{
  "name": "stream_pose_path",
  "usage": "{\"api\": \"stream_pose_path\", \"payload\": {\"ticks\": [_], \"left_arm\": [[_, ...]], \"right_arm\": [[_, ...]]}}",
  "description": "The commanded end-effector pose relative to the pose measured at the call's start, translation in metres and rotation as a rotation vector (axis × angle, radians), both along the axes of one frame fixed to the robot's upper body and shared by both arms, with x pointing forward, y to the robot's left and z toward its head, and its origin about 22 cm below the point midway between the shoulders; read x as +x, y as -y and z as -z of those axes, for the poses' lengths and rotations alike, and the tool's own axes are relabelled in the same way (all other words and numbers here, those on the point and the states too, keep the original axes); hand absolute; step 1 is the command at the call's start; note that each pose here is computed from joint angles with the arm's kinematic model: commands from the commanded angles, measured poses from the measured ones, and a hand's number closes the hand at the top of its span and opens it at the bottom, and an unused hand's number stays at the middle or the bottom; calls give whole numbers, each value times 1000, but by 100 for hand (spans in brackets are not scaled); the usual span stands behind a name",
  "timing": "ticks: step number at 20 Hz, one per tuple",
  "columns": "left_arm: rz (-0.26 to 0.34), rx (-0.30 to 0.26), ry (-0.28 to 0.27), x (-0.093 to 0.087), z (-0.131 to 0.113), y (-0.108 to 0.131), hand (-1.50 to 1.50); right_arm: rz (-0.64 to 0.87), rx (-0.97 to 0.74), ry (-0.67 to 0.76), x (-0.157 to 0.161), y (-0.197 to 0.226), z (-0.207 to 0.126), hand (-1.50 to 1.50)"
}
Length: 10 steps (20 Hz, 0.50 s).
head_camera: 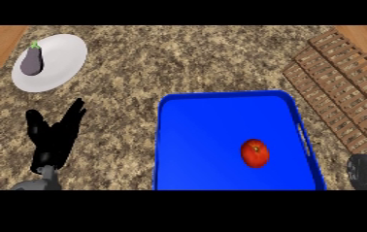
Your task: Pick the cupcake from the tray and place it in the tiered shelf
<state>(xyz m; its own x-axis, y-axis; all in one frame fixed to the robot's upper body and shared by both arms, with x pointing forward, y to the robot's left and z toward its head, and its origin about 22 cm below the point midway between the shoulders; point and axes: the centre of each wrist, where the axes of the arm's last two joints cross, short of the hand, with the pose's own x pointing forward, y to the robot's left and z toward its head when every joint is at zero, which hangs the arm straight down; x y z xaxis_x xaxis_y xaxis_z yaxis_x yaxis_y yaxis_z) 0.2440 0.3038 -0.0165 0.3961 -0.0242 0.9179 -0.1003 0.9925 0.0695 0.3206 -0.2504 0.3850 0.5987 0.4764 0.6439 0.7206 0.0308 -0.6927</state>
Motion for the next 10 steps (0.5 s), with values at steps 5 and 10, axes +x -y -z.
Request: {"api": "stream_pose_path", "payload": {"ticks": [5, 10], "left_arm": [[6, -20, -58, -8, 16, 5, 0], [6, -1, -39, 4, 16, 0, 0]], "right_arm": [[44, 80, -179, -9, 34, -5, 150], [74, 79, -194, -7, 61, 24, 150]]}}
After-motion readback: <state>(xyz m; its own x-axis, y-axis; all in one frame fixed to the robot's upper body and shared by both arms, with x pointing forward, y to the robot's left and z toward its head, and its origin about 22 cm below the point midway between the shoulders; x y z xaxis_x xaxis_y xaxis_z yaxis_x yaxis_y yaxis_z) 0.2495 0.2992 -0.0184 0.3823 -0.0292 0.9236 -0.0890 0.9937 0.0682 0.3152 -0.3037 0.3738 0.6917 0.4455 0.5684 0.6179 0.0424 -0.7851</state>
